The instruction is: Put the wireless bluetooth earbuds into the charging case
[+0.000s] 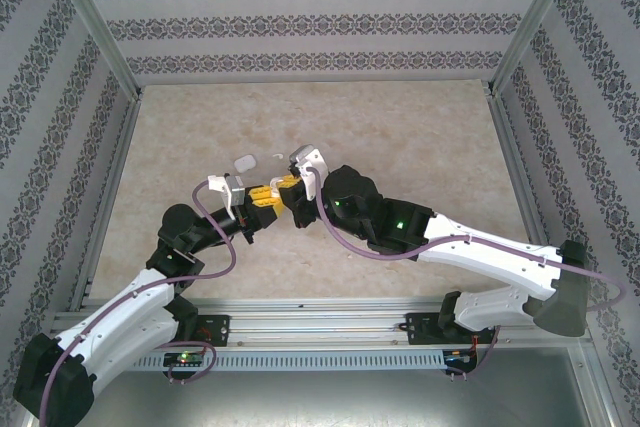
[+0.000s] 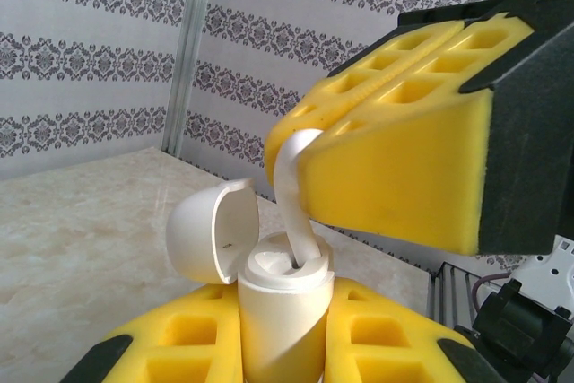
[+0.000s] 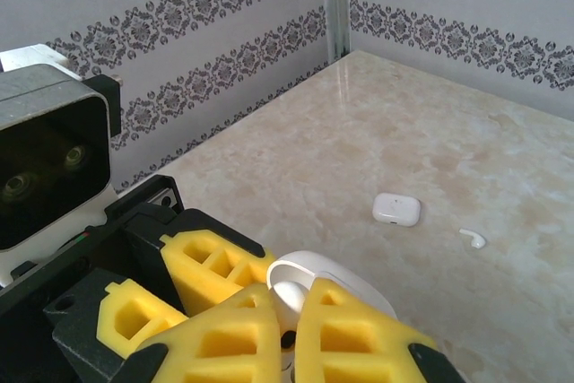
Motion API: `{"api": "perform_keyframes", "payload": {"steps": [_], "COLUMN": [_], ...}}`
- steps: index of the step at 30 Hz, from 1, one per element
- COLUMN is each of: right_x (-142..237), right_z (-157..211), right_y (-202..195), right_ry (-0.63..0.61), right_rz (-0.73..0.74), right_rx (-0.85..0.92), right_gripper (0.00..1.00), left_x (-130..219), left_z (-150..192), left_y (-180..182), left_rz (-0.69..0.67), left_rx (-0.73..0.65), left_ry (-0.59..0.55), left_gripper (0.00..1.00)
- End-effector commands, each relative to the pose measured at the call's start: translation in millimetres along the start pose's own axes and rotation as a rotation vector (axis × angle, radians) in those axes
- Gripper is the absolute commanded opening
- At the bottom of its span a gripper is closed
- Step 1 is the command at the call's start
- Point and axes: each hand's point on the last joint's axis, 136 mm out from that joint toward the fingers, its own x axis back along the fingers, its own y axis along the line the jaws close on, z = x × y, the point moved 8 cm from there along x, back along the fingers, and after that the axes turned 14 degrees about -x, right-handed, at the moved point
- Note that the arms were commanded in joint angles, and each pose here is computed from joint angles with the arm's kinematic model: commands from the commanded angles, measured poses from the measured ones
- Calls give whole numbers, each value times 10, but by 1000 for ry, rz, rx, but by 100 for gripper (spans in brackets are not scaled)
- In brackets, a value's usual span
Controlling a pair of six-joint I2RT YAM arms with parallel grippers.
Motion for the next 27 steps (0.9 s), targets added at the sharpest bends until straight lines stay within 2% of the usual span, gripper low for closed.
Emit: {"api": "perform_keyframes", "payload": {"steps": [1,5,15,27], "right_x": [-8,-15,-75,-17], "right_z": [181,212,311,159], "right_y": [36,62,96,136], "right_ry": [70,77,129,75], "right_rz": [-30,-44,28,42], "right_rx": [48,75,138,83], "right_gripper": [7,8,14,38], "left_x": [-9,-9,-10,-12], "left_z": [-222,-234,-240,-201], "left_y": [3,12,25,34], "left_rz": [-22,-31,-45,-52], "left_rx": [-23,-20,-15,-11], "left_ry": [-74,-78,-73,-54], "left_gripper": [0,0,0,0]}}
